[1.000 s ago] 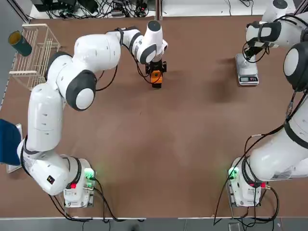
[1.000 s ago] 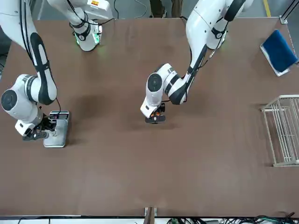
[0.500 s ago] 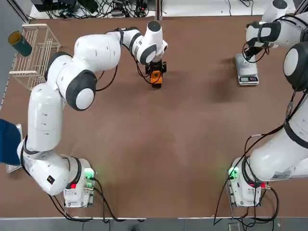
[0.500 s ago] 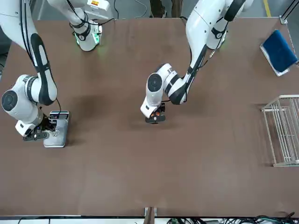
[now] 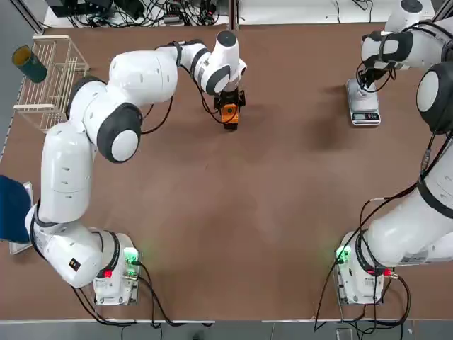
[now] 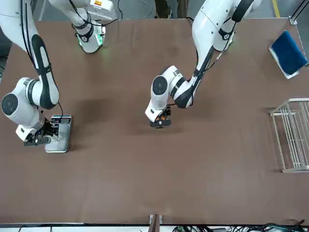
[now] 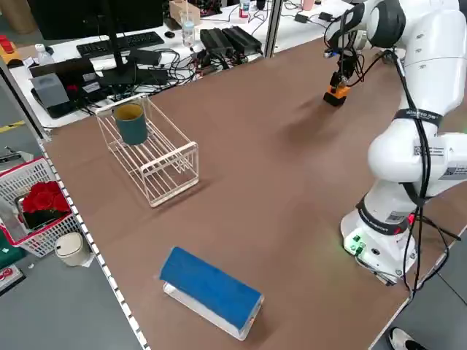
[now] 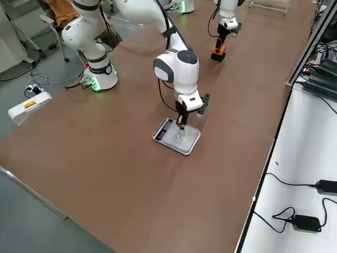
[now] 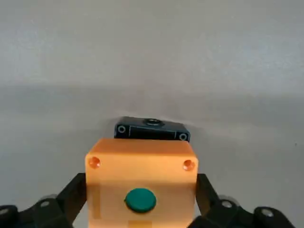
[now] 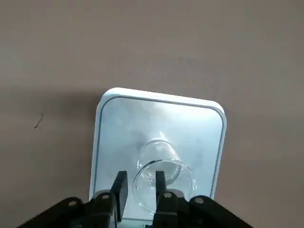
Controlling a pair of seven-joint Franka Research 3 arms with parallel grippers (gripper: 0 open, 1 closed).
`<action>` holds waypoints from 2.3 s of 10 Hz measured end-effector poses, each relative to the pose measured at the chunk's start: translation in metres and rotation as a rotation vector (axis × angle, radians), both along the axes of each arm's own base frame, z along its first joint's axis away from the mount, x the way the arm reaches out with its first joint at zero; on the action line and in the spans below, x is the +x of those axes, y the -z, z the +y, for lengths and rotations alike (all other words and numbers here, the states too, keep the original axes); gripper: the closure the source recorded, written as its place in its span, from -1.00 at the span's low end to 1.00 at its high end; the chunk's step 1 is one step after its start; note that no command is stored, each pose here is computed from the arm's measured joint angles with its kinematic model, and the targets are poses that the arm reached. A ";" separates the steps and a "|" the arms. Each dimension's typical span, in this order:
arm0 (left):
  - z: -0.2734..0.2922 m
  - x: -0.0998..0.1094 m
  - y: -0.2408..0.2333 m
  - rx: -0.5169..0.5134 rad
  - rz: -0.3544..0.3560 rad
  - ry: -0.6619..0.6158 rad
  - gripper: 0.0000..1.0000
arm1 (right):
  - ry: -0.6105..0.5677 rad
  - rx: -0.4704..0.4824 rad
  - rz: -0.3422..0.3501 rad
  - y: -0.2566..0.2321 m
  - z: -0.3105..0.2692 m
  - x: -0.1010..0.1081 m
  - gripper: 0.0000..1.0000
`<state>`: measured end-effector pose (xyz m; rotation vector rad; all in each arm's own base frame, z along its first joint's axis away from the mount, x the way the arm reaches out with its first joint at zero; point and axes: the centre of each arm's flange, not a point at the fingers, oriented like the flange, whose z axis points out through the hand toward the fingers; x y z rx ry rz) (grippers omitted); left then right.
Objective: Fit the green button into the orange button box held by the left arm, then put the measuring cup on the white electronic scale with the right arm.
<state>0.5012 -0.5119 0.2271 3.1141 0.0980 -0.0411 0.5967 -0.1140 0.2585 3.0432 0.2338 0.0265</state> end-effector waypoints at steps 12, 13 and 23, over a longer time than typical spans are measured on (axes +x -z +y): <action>0.000 0.005 -0.007 -0.010 -0.011 -0.006 -1.00 | -0.005 0.020 0.097 -0.028 0.008 0.012 -0.01; -0.001 0.006 -0.008 -0.012 -0.013 -0.006 -1.00 | -0.008 0.021 0.094 -0.033 0.010 0.013 -0.03; 0.011 0.021 -0.048 -0.027 -0.045 -0.031 -0.44 | 0.050 0.097 0.032 -0.273 0.097 -0.016 -1.00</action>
